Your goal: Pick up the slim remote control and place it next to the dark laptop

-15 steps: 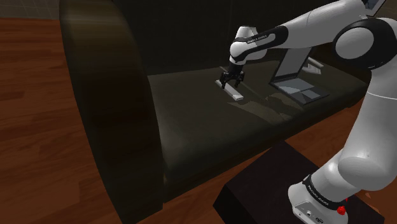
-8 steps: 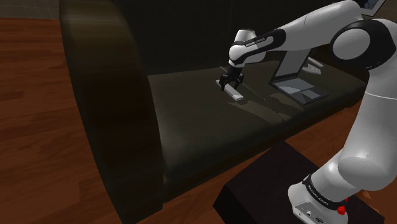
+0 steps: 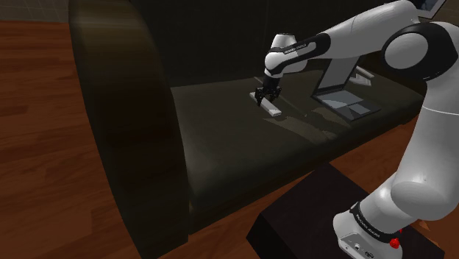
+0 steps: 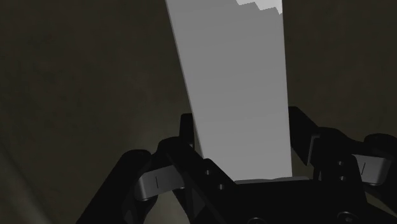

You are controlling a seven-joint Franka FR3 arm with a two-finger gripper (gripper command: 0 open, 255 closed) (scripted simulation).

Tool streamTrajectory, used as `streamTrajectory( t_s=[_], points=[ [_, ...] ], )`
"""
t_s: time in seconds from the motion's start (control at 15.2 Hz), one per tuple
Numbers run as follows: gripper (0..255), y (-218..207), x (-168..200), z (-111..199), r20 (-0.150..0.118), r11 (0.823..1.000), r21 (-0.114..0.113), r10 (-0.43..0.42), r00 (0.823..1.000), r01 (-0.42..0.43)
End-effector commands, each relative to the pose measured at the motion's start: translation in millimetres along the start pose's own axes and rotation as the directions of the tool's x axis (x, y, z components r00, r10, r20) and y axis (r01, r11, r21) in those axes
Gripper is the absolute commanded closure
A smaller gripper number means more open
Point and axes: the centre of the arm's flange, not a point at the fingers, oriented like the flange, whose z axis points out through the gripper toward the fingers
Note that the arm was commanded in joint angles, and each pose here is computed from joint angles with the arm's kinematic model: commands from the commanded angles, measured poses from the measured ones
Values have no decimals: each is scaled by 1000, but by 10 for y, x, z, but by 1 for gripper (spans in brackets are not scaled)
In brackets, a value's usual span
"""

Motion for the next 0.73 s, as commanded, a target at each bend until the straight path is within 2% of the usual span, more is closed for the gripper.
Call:
streamTrajectory(
  t_s=[0.0,0.2,0.66],
  points=[
    [255,0,-1,6,1,1000,0,0,1000,0],
    [255,1,-1,4,1,1000,0,0,1000,0],
    [255,7,-6,-366,1,1000,0,0,1000,0]
  ],
)
